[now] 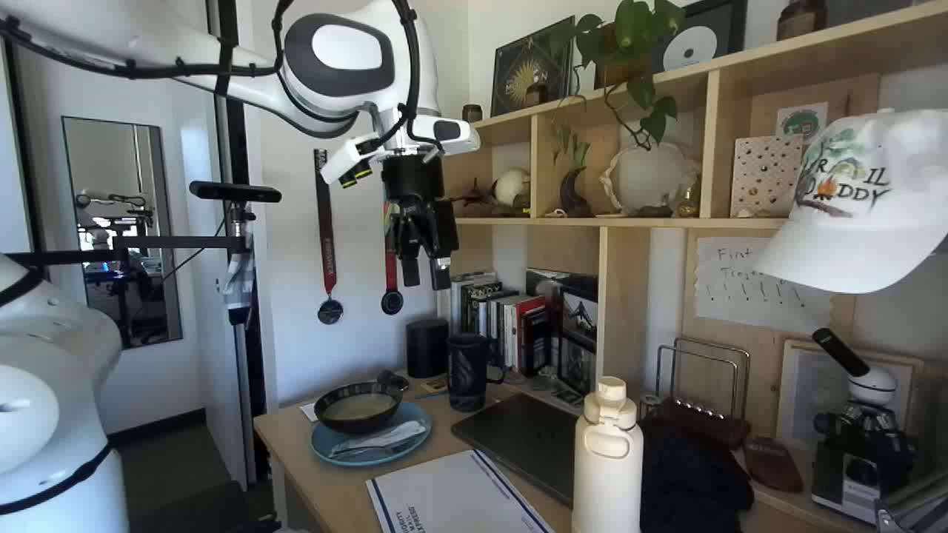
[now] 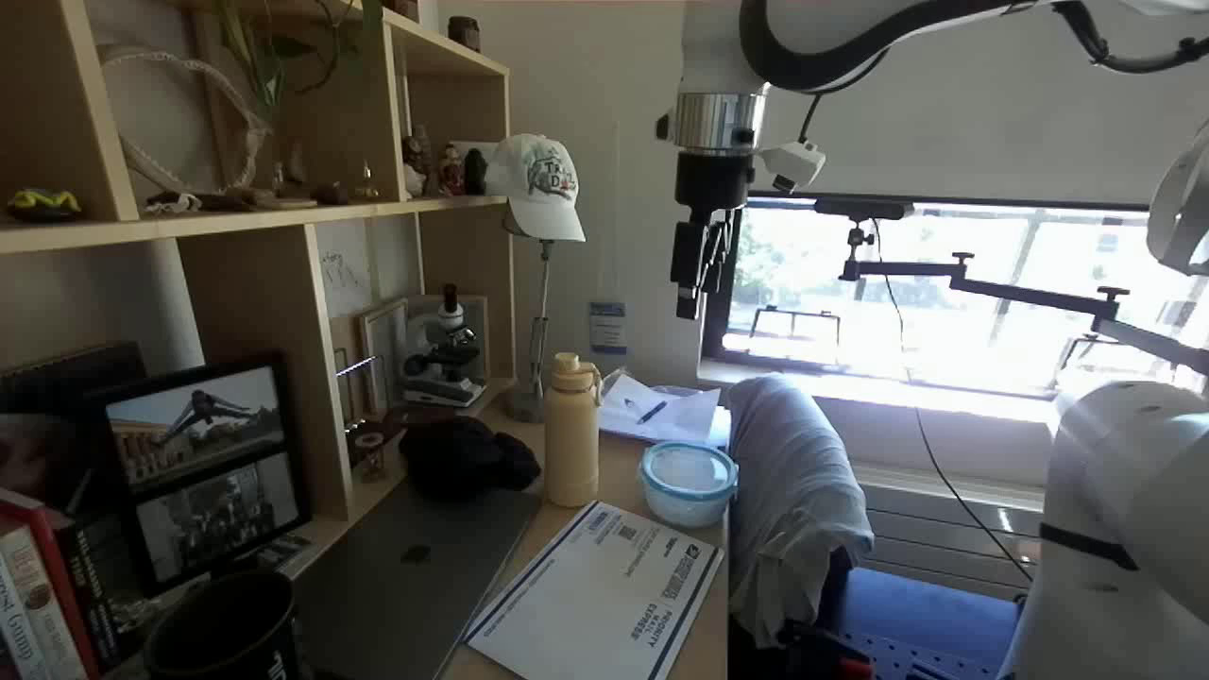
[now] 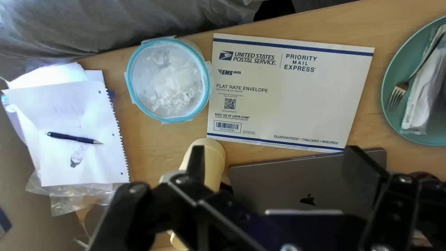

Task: Put the bowl on the paper and then open the laptop

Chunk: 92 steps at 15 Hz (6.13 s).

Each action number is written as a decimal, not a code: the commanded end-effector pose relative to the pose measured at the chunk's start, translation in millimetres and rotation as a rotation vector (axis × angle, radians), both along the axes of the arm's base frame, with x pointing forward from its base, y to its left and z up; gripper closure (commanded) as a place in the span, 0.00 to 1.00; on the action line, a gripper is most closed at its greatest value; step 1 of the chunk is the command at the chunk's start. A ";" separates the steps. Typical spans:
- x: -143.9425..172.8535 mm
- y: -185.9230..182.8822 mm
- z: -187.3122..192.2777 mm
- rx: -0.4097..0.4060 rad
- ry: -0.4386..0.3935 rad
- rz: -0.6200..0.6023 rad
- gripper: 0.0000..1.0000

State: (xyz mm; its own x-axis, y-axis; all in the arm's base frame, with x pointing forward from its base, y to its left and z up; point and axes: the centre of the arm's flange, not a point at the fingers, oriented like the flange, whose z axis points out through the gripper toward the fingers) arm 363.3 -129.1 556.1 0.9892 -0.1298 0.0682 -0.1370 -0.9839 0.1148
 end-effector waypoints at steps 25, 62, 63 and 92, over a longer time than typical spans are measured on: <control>57.6 70.8 -20.7 -0.038 -0.029 0.095 0.00; 145.6 257.2 -371.7 0.490 0.183 0.157 0.25; 144.5 256.2 -373.3 0.492 0.188 0.154 0.26; 97.5 183.8 -262.9 0.505 0.115 0.072 0.95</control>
